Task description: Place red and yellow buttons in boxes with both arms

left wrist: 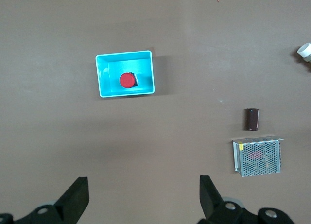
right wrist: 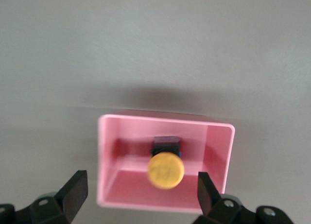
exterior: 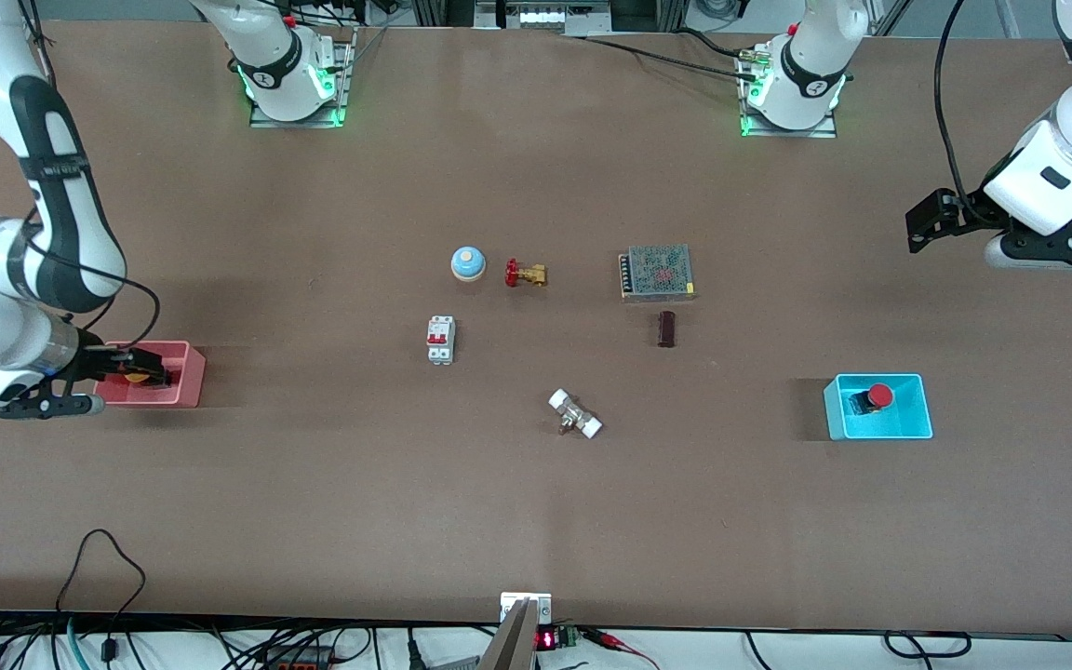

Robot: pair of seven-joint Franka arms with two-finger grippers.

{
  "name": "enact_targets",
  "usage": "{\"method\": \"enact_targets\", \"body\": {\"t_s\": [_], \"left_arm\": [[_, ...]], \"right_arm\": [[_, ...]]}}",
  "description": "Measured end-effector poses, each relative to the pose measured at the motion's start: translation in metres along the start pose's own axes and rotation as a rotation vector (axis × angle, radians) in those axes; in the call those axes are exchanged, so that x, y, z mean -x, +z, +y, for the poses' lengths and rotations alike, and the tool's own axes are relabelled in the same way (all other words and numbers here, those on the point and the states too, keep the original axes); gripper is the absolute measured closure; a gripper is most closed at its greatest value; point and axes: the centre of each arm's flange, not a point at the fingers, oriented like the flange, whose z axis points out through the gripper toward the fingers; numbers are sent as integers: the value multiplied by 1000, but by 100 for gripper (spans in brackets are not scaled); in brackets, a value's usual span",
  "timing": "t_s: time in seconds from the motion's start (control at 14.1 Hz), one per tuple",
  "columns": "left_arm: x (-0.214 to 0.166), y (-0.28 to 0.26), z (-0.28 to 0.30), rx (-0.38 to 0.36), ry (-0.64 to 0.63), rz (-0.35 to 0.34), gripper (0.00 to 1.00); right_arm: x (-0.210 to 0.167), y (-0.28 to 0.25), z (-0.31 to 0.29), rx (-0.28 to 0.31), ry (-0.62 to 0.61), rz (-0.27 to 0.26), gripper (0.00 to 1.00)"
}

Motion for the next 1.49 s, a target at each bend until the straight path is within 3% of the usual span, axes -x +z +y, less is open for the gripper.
{"method": "enact_targets", "body": {"t_s": [0.21,0.71,0.85,1.49], "left_arm": [[-6,1,0,6,4,1,0],[-7,1,-2,6,0,-1,0],[-7,1,-3,6,0,-1,0],[-6,1,-3,6,1,-2,0]], "right_arm": [[9,-90,-45,3,-37,17,0],[52,-246,-132,9,37,-65,0],[59,-264,-137,8,38,-100,0],[53,-256,-137,7,81,-127,0]]}}
